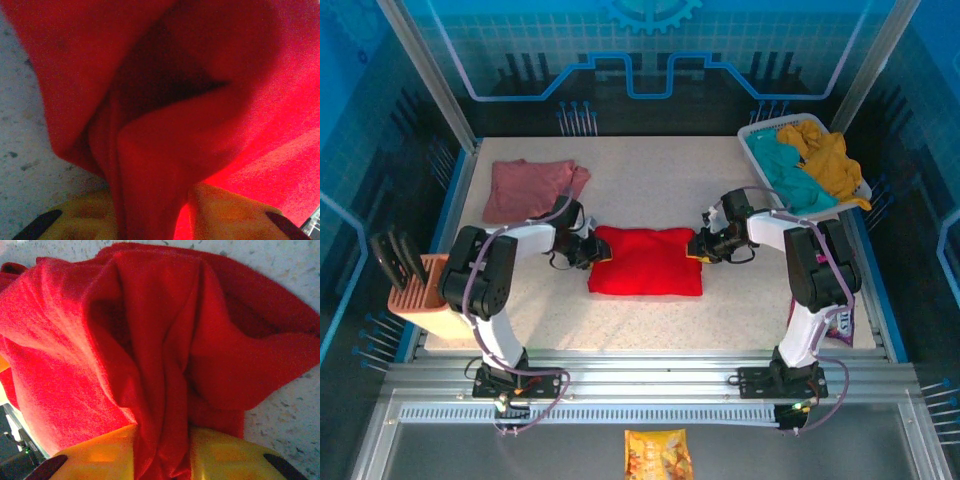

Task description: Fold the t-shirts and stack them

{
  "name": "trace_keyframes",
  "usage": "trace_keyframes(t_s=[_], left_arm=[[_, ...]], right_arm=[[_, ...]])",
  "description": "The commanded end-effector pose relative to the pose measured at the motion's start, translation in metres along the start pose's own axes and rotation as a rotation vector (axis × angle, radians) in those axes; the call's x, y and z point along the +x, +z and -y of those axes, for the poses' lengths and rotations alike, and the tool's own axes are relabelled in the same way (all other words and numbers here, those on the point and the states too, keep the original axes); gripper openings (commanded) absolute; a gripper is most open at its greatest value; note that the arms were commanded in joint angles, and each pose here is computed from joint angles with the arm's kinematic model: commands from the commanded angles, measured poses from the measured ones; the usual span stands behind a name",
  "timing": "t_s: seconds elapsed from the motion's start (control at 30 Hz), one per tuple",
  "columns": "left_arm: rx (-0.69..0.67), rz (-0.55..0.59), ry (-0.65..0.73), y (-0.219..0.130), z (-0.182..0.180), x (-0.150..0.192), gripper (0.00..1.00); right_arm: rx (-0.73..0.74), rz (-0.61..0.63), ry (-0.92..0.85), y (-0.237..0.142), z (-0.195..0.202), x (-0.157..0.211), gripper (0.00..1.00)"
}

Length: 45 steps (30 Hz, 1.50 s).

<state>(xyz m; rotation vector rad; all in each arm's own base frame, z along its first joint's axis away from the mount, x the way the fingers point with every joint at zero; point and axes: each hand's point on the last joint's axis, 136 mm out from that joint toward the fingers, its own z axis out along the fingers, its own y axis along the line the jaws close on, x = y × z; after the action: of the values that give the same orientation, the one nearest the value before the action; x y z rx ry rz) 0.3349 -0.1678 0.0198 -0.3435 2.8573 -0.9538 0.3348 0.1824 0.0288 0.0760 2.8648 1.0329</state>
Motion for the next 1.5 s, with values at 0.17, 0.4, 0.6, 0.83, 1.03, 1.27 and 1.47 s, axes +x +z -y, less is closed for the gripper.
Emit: trace_keyframes(t_s=[0.17, 0.4, 0.6, 0.83, 1.03, 1.27, 1.47], left_arm=[[0.001, 0.034, 0.065, 0.005, 0.023, -0.016, 0.09], [-0.078, 0.083, 0.114, -0.019, 0.031, -0.031, 0.00], [-0.112, 0.101, 0.155, -0.036, 0.043, -0.041, 0.00], [-0.137, 0.100, 0.175, -0.046, 0.049, -0.046, 0.00], [-0.161, 0.132, 0.174, -0.063, 0.059, -0.053, 0.00], [-0.296, 0.157, 0.228, -0.090, 0.063, -0.069, 0.00], [-0.323, 0.198, 0.237, -0.125, 0.077, -0.093, 0.00]], right_arm=[[-0.013, 0.010, 0.028, -0.004, 0.003, -0.002, 0.32], [-0.010, 0.062, 0.006, -0.030, -0.006, -0.006, 0.51], [-0.029, 0.138, -0.015, -0.059, -0.018, -0.013, 0.73], [0.011, 0.157, -0.005, -0.073, -0.017, -0.014, 0.87], [0.018, 0.142, 0.015, -0.067, -0.010, -0.011, 0.88], [0.010, 0.141, 0.019, -0.068, -0.012, -0.012, 0.88], [0.009, 0.138, 0.016, -0.071, -0.015, -0.010, 0.88]])
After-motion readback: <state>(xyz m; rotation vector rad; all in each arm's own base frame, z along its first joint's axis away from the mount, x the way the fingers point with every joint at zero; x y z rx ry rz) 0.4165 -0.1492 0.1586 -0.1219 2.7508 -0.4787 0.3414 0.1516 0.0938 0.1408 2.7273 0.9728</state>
